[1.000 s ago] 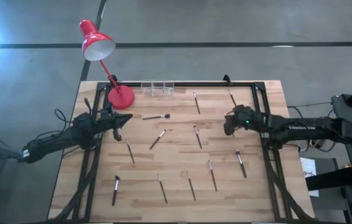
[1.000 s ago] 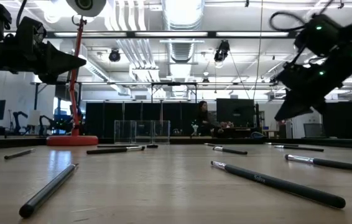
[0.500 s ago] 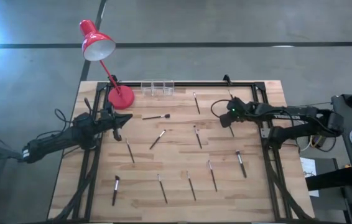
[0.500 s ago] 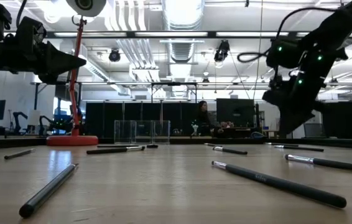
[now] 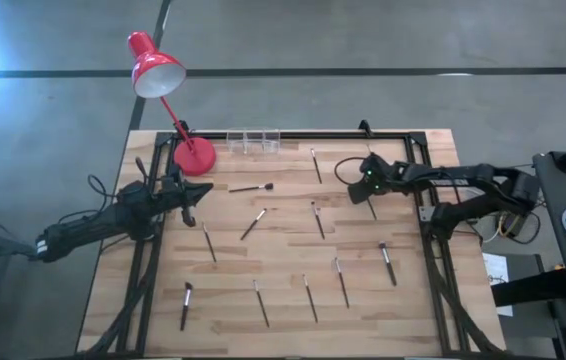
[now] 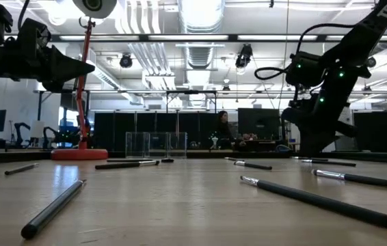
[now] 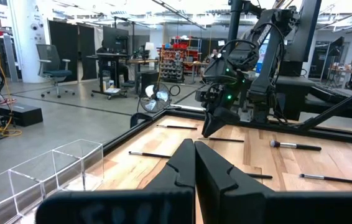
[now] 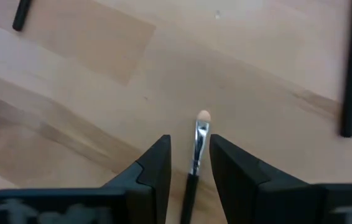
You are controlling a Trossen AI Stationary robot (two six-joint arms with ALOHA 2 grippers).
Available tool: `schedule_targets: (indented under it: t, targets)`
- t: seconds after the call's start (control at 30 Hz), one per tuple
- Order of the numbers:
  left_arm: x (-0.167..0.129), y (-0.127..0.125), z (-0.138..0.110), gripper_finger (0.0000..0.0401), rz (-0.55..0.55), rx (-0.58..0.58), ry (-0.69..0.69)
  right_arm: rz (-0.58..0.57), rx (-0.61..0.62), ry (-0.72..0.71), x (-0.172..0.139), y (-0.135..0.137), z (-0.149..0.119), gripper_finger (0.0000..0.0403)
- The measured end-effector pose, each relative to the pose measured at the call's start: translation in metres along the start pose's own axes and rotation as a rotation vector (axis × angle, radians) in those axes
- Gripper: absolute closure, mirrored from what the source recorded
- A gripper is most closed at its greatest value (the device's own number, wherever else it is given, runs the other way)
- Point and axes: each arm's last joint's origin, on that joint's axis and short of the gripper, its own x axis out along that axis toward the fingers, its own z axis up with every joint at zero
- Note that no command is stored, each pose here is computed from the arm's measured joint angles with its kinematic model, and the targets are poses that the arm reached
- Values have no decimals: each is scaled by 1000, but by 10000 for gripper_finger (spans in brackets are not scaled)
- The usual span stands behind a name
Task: Pick & Place Makeup Supplies
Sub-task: Put the makeup brush into the transparent organizer
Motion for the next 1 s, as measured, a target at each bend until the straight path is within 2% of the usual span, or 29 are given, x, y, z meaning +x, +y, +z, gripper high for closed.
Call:
schedule_targets:
  t: [0.4, 0.73, 1.0]
  targets:
    - [0, 0, 0, 401, 0, 0, 0, -113, -16, 20, 18, 7, 9, 319]
    - [0, 0, 0, 401, 0, 0, 0, -97, -70, 11, 15, 8, 10, 390]
    - [0, 0, 0, 401, 0, 0, 0, -69, -145, -6, 8, 9, 12, 394]
